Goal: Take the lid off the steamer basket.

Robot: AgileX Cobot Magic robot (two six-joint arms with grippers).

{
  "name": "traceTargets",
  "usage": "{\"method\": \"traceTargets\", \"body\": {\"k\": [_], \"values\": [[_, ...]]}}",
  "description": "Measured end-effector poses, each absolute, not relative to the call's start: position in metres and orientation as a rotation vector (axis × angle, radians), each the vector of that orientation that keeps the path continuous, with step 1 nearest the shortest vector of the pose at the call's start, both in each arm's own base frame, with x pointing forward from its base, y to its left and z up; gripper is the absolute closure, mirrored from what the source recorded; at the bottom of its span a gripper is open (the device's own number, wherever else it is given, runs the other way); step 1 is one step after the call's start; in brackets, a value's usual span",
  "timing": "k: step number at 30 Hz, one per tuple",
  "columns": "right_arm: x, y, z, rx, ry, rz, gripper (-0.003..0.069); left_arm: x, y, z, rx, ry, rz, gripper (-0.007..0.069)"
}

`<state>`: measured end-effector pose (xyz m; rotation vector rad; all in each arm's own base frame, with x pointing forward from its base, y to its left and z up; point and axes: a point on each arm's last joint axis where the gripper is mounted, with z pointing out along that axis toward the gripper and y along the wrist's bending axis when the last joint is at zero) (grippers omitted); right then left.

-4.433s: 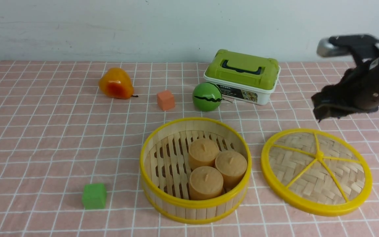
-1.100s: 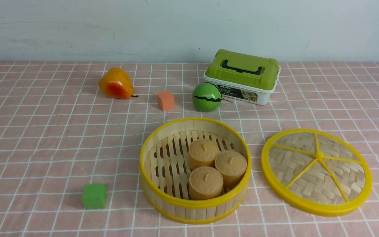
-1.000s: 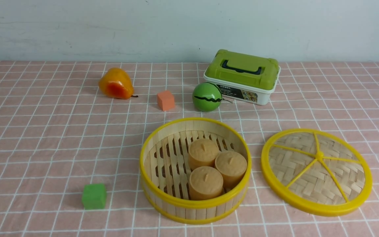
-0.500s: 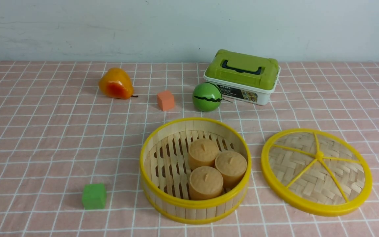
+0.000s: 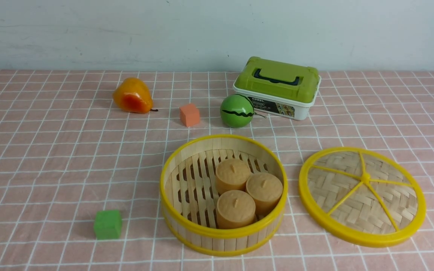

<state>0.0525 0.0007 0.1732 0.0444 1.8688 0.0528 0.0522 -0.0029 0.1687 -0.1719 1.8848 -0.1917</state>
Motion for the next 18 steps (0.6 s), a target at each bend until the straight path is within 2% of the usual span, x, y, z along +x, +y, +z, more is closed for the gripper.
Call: {"method": "traceTargets", "body": {"k": [18], "values": [[0.0525,0.0007,0.1732,0.044,1.869,0.053,0.0631,0.0522,-0.0029,0.1687,-0.172,1.885,-0.192,0.0386]]}}
